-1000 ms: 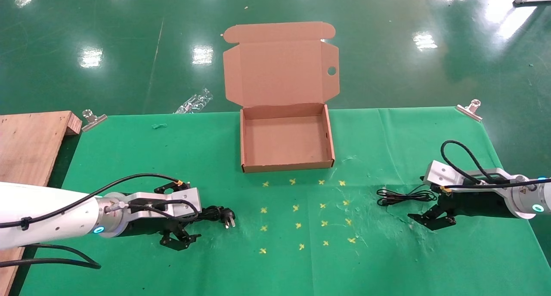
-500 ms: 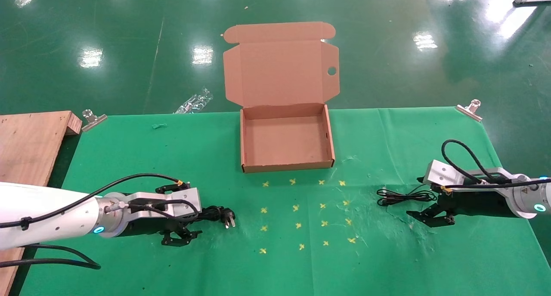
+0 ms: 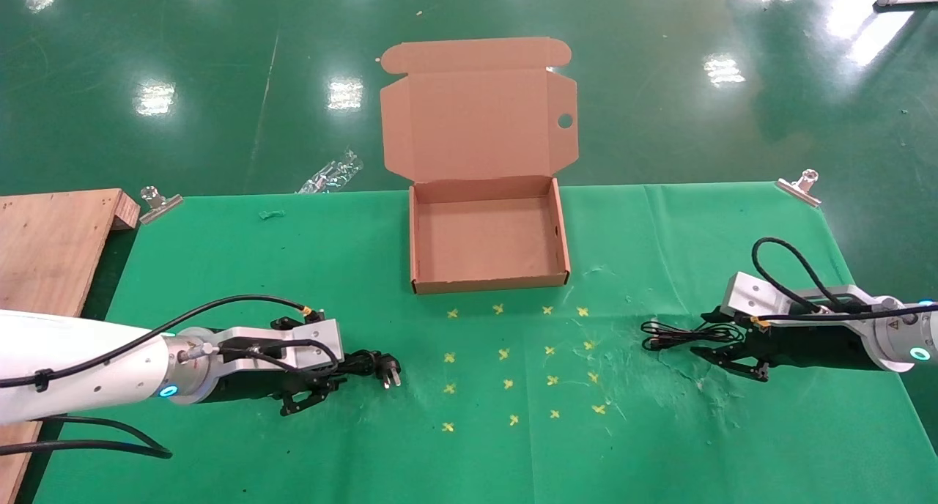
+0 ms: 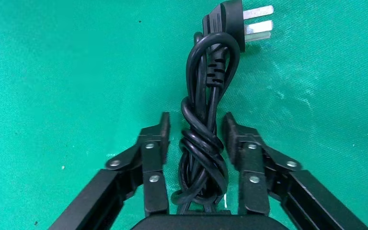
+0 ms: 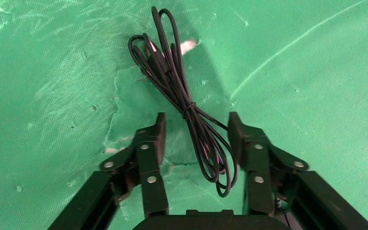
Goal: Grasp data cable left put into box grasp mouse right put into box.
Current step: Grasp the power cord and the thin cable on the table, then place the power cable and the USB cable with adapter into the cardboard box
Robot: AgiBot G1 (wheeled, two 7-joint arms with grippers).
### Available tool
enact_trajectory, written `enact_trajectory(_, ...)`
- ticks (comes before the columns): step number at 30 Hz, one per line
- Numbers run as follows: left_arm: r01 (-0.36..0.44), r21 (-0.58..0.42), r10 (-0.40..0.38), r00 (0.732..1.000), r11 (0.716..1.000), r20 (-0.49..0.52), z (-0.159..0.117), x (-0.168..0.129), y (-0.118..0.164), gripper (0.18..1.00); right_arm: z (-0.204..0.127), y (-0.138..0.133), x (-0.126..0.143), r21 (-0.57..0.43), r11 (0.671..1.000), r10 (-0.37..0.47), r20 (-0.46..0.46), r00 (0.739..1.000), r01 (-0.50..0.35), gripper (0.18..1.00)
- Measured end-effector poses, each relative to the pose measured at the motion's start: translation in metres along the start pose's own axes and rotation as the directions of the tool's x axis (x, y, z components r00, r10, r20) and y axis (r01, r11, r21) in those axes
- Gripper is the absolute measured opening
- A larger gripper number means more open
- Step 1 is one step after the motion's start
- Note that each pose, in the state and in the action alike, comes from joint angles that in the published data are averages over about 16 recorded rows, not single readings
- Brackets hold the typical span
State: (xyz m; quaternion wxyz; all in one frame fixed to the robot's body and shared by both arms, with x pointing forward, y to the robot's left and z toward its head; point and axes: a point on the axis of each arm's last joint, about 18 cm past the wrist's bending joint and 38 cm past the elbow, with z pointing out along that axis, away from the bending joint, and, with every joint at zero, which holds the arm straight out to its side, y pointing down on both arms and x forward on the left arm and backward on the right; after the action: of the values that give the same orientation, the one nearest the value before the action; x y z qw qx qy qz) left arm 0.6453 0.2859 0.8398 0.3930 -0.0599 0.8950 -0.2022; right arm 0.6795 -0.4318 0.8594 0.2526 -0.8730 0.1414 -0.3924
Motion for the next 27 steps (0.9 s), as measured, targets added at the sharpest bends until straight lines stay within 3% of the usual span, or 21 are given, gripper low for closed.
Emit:
enact_trajectory(11,0.0,0.0,0.0,1.0,1.0,0.0,0.0,0.0,0.0,0.362,0.0,0.0,0.0,0.002,1.0,-0.001,0.0,1.0,0.001,0.379)
enact_trajectory(17,0.0,0.0,0.0,1.0,1.0,0.0,0.0,0.0,0.0,0.323,0.0,0.0,0.0,0.002,1.0,-0.001,0.001,1.0,0.001,0.284)
enact_trajectory(27,-0.001,0.018,0.001,1.0,1.0,0.002,-0.009,-0.008,-0.003,0.32,-0.01,-0.005,0.008,0.024,1.0,-0.007,-0.015,1.0,0.008,0.221)
